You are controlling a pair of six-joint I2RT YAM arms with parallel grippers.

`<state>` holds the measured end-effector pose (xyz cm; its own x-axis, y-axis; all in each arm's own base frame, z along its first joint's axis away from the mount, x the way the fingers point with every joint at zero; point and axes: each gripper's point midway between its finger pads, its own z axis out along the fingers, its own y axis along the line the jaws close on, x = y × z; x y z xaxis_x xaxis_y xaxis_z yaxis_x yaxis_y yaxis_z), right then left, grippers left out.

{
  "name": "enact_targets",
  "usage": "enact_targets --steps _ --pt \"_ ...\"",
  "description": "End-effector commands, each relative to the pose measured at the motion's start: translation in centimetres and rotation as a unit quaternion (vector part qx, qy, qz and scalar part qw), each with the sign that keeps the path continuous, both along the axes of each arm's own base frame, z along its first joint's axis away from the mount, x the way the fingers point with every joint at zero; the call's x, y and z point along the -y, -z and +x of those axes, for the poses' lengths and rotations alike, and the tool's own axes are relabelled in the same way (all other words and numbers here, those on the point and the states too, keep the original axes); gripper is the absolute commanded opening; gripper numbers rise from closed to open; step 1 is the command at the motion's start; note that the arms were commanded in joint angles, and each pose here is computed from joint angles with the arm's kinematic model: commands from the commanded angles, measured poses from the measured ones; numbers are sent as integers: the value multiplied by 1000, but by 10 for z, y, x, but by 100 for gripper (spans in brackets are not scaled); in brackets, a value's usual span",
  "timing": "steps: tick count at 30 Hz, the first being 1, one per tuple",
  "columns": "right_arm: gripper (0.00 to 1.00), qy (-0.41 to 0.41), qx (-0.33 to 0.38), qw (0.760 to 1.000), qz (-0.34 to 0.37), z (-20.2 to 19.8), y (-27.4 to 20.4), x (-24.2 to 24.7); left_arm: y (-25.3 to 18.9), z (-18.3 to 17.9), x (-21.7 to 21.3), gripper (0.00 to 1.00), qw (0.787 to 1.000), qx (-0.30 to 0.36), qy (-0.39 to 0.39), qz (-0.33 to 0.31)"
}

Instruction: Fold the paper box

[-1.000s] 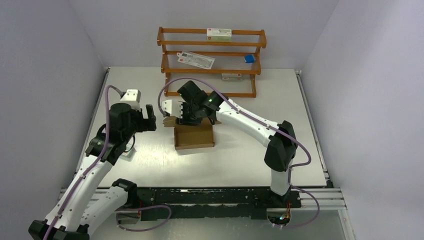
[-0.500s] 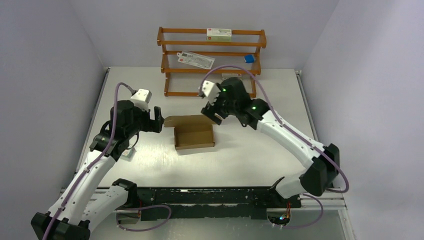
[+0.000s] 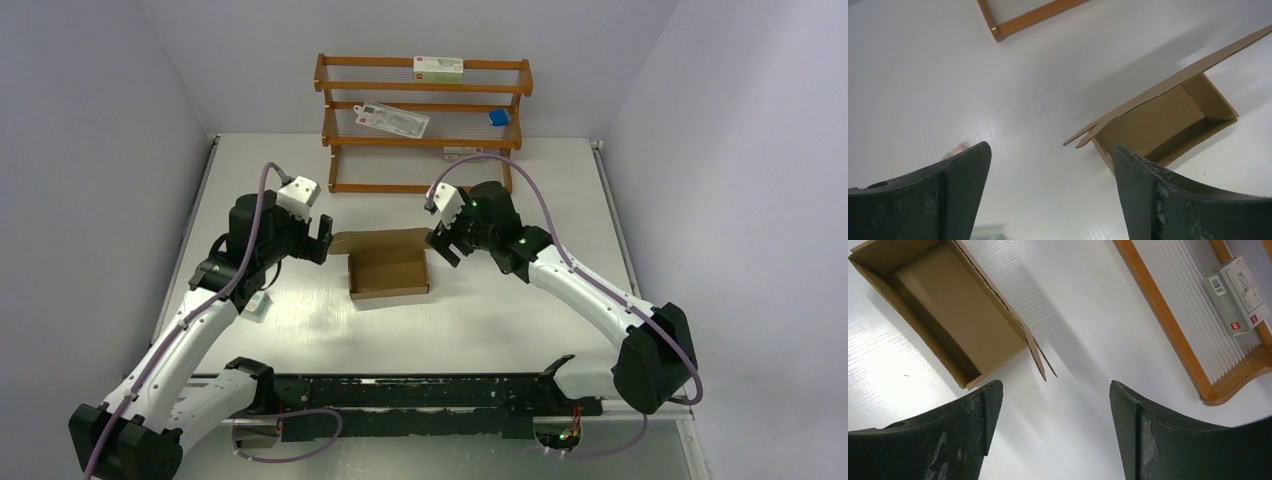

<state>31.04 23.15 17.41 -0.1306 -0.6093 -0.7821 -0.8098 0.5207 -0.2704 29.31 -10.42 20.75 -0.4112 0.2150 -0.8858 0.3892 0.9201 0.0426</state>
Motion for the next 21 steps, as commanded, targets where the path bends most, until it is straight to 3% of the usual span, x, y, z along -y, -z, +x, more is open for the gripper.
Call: enact_targets --steps 1,9,21 --pt "82 -18 25 999 21 9 -3 -7 -9 7 14 96 996 53 68 31" --pt "76 -50 8 999 13 13 12 -17 25 16 26 93 989 3 128 73" --pt "55 -89 -15 996 -1 16 30 -30 58 22 35 82 976 -41 182 114"
